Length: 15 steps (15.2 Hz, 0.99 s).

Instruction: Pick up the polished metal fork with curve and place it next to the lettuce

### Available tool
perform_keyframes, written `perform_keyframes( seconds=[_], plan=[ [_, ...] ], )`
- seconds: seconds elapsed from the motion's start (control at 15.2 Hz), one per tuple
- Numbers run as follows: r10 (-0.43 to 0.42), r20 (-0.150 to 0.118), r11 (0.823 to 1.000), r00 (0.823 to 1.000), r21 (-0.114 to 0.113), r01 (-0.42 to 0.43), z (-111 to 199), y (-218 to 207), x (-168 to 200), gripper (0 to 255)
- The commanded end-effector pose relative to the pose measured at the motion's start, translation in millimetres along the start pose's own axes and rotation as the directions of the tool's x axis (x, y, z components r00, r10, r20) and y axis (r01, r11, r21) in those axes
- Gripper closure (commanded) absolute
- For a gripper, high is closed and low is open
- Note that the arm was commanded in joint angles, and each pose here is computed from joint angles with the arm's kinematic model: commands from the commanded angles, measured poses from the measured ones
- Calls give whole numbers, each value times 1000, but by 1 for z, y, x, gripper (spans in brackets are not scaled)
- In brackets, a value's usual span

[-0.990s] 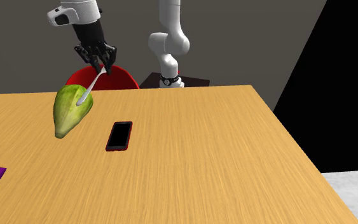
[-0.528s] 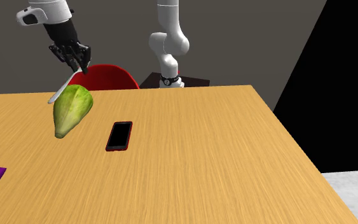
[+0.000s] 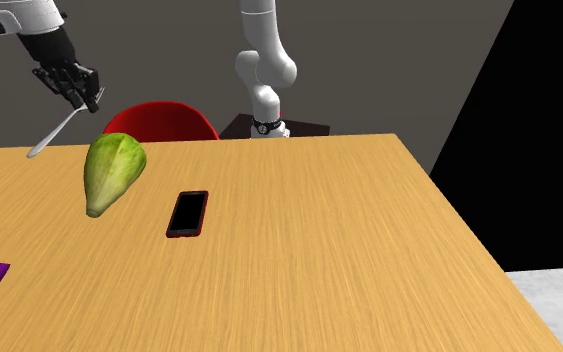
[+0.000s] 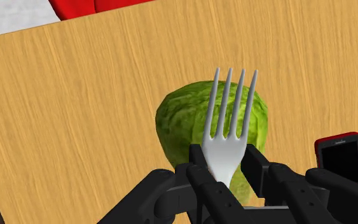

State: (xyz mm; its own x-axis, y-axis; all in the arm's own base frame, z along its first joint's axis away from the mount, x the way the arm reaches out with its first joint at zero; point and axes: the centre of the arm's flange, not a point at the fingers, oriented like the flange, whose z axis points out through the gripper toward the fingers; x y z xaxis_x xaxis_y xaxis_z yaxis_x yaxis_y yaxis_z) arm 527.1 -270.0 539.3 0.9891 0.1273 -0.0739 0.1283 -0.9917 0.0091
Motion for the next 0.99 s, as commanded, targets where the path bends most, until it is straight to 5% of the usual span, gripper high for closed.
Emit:
perform_keyframes(
  seconds=[0.0, 0.79, 0.92],
  plan=[
    [-2, 0, 1000, 1000, 0, 2, 1, 27, 1, 255],
    [-2, 0, 1000, 1000, 0, 2, 2, 187, 6, 255],
    [-2, 0, 1000, 1000, 0, 2, 12, 187, 6, 255]
  ],
)
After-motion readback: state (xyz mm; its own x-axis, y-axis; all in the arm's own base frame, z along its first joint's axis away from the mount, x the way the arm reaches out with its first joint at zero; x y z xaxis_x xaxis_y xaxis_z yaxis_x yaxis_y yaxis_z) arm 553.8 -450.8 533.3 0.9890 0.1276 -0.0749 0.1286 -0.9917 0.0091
